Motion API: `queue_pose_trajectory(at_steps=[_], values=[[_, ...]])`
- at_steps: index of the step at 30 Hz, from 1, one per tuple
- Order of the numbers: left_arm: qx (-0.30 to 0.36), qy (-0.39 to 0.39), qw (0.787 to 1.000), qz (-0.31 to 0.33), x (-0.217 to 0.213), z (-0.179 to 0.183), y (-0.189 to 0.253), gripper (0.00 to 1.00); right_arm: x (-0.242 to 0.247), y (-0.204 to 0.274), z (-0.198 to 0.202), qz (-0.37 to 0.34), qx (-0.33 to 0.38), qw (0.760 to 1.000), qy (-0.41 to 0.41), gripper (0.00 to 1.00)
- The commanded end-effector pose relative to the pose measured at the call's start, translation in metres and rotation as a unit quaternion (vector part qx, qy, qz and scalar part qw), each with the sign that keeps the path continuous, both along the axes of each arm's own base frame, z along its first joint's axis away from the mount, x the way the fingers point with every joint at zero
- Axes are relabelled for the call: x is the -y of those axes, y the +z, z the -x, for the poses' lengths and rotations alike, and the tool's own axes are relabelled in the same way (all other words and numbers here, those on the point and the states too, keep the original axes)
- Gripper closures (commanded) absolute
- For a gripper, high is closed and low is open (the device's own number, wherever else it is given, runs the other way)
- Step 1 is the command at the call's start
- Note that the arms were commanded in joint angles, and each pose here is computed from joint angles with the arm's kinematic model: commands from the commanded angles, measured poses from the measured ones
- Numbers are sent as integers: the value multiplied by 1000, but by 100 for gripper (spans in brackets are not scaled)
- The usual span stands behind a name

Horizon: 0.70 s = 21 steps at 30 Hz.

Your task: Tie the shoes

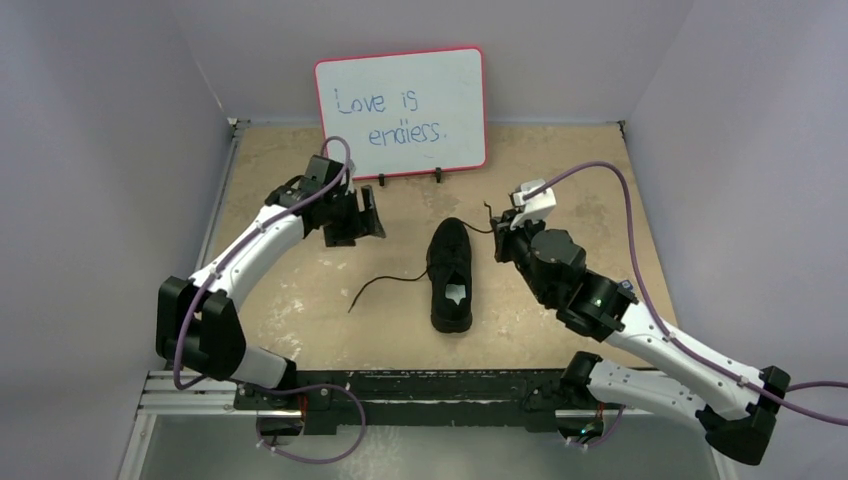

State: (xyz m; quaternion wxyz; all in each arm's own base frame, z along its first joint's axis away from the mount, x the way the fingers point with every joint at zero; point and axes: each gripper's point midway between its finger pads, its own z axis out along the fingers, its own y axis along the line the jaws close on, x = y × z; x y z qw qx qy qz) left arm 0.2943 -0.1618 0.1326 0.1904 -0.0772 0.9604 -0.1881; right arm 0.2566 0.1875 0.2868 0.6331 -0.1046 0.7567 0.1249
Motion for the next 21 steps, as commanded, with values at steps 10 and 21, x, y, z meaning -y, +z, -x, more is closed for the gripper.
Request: queue_pose_trajectory(at_steps=[10,21], values=[[141,-221,962,78,111,-38,-9,24,32,17,12,25,0,999,-28,100],[349,-351,859,131,142,12,12,52,28,24,9,31,4,999,-25,100]])
